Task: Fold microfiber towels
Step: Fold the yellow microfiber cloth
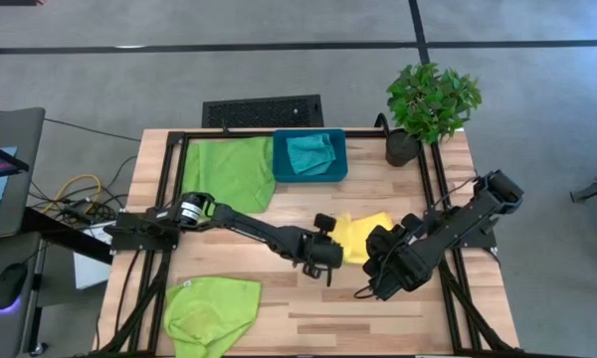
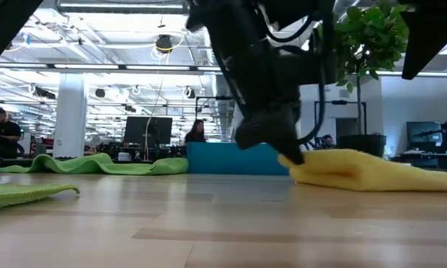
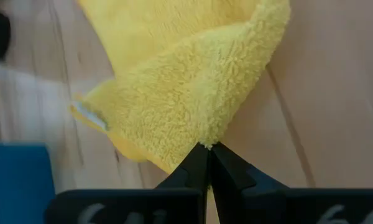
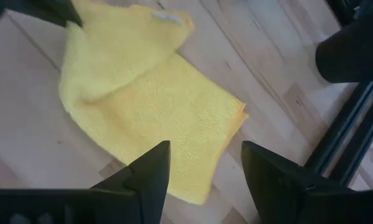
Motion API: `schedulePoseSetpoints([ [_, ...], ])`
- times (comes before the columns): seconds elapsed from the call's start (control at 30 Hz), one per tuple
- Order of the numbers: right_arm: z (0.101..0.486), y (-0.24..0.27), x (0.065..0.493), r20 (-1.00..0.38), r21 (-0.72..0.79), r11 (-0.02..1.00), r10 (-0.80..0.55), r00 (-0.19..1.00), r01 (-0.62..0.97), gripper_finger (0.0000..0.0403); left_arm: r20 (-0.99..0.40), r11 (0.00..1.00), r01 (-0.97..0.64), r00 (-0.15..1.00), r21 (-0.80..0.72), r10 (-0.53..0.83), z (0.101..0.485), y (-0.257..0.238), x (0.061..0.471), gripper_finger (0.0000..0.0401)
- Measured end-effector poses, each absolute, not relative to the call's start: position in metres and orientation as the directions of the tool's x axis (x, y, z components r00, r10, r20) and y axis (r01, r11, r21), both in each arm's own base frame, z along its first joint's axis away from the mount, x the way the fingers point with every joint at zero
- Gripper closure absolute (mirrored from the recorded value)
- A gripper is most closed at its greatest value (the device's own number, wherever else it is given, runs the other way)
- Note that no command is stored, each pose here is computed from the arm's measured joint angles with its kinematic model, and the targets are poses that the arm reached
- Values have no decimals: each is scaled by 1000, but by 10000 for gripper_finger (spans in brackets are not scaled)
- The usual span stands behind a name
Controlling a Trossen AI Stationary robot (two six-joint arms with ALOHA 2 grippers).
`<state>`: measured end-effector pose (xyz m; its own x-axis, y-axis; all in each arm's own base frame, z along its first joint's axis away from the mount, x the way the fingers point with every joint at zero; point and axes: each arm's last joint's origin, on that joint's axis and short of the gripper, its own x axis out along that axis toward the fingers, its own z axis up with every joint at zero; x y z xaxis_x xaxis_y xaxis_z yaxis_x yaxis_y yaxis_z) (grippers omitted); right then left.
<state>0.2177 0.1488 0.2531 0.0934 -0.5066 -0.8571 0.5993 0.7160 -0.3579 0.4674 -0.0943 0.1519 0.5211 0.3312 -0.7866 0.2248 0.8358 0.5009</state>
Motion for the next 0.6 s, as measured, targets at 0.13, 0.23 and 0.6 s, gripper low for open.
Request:
schedulePoseSetpoints([
  [0.13,252,154,218,-856,-342,731,-502,126,590,182,-827,852,209,430,481,362,149,-108,452,401],
  [0.23,251,158,218,-856,-319,749,-490,162,581,182,-847,861,195,373,471,379,148,-118,441,401],
  [0.6,216,172,224,-881,-229,880,-369,296,416,182,-854,864,106,253,492,455,147,-146,412,401],
])
